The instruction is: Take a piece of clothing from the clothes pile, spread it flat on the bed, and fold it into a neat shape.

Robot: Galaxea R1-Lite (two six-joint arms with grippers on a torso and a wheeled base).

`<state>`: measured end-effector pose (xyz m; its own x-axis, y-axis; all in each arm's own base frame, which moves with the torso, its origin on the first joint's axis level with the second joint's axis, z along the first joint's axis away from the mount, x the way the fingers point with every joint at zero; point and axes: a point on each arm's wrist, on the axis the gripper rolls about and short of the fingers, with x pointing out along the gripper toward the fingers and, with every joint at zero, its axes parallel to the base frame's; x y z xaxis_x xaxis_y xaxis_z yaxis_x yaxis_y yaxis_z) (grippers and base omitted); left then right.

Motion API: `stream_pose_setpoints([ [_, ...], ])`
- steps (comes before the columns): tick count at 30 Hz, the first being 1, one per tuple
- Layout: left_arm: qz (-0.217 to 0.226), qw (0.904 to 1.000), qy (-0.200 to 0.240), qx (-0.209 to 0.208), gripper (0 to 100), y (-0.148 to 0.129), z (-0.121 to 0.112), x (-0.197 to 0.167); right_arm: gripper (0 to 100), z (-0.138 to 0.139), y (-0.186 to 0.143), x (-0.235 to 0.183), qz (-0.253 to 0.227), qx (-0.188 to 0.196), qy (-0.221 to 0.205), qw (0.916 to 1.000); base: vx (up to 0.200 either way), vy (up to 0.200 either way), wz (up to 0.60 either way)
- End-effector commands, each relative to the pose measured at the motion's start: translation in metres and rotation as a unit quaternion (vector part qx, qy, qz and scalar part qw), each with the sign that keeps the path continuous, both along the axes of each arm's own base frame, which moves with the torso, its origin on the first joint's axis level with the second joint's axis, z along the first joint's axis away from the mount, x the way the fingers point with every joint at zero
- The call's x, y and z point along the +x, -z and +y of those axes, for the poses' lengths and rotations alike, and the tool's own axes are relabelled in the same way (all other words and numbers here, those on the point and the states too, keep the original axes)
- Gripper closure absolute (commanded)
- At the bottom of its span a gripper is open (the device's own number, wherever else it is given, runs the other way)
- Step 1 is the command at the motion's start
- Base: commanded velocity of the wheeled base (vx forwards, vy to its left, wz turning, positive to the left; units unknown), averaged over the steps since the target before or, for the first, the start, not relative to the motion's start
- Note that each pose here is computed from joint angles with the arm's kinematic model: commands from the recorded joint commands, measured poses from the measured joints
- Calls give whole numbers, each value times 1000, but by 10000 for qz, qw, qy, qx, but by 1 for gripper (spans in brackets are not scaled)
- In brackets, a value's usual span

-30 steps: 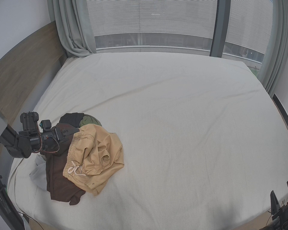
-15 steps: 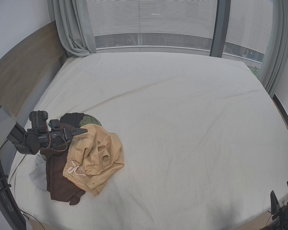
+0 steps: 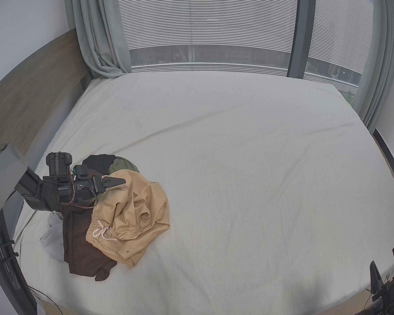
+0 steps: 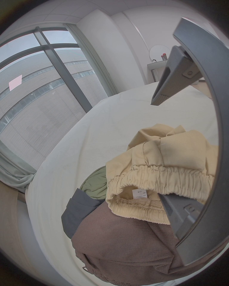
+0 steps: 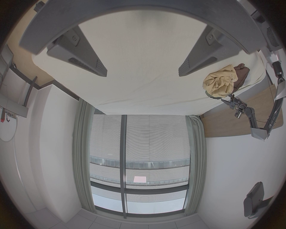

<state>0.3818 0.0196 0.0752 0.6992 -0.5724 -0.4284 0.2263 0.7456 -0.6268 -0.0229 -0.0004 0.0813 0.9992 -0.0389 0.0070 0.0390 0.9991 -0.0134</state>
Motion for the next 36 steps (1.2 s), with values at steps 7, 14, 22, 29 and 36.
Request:
stream_pose_setpoints([
  [7, 63, 10000, 7, -2, 100, 8, -1, 4, 0, 0, 5, 0, 12, 7, 5, 10000, 0, 0, 0],
  [14, 114, 9999, -15, 16, 100, 12, 0, 5, 0, 0, 5, 0, 12, 7, 5, 10000, 0, 0, 0],
  [22, 87, 9999, -16, -88, 100, 0, -3, -4, 0, 0, 5, 0, 12, -1, 5, 10000, 0, 0, 0],
  [29, 203, 9981, -230, -542, 100, -24, -8, -15, 0, 0, 5, 0, 12, 7, 5, 10000, 0, 0, 0],
  [36, 274, 9935, -466, -997, 100, -50, -12, -33, 0, 0, 5, 0, 12, -1, -11, 10000, 0, 0, 0],
])
